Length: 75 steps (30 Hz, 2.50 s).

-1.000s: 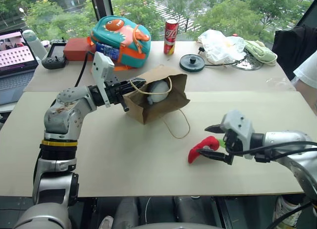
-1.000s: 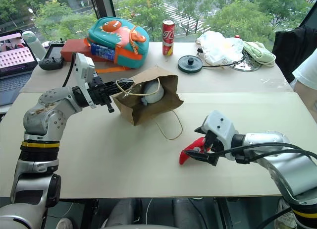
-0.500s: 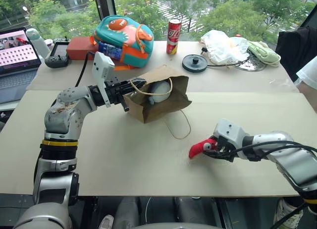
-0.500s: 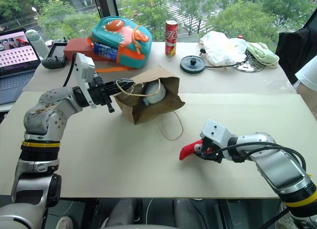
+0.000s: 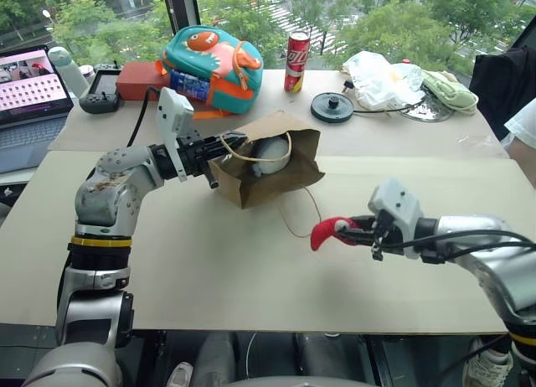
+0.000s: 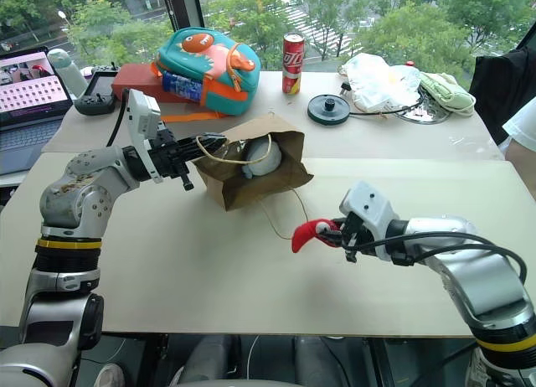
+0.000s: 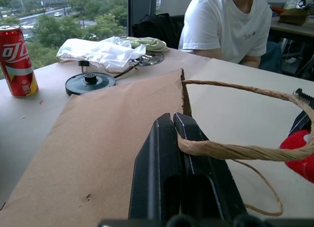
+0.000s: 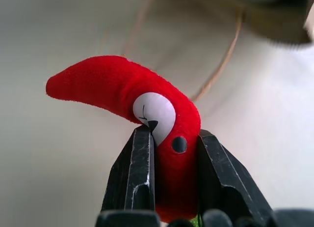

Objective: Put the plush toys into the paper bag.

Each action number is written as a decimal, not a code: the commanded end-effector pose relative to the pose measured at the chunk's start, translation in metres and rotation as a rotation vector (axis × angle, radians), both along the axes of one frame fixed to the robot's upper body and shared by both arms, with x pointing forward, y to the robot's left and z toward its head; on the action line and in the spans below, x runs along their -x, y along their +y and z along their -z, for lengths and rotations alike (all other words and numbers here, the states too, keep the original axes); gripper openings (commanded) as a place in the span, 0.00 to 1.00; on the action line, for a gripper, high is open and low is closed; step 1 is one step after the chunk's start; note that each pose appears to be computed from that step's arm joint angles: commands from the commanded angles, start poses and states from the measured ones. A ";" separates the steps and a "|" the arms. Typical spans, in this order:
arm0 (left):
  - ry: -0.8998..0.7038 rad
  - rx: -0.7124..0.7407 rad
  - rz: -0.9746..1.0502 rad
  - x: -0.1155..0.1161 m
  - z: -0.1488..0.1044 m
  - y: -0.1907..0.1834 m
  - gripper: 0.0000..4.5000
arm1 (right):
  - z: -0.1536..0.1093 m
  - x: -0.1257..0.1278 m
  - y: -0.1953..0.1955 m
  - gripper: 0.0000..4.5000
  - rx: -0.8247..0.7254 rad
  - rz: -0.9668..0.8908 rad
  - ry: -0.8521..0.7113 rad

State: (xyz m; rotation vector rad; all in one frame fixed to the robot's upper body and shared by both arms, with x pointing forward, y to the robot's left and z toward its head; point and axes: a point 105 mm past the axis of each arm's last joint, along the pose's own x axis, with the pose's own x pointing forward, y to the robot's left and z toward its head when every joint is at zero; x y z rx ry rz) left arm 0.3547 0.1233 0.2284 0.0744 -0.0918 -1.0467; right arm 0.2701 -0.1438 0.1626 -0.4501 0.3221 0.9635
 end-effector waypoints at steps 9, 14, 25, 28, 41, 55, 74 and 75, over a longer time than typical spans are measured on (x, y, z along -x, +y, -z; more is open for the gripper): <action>-0.057 0.002 0.012 0.002 -0.015 -0.003 0.00 | -0.031 -0.066 0.074 0.26 -0.177 0.211 -0.100; -0.056 0.002 0.016 0.002 -0.014 -0.004 0.00 | -0.038 -0.091 0.091 0.26 -0.181 0.280 -0.127; -0.054 -0.001 0.023 0.003 -0.013 -0.005 0.00 | -0.050 -0.102 0.136 0.49 -0.199 0.266 -0.170; -0.054 -0.002 0.023 0.002 -0.013 -0.005 0.00 | -0.054 -0.099 0.143 0.71 -0.229 0.251 -0.165; -0.053 -0.001 0.024 0.001 -0.012 -0.006 0.00 | -0.054 -0.084 0.108 0.99 -0.234 0.240 -0.133; -0.048 0.003 0.027 0.000 -0.011 -0.006 0.00 | -0.021 -0.031 0.088 0.99 -0.196 0.156 -0.004; -0.048 -0.003 0.028 0.001 -0.011 -0.006 0.00 | 0.031 -0.042 0.101 0.62 -0.117 0.248 0.053; -0.048 -0.003 0.027 0.001 -0.011 -0.006 0.00 | 0.031 -0.042 0.102 0.54 -0.120 0.244 0.053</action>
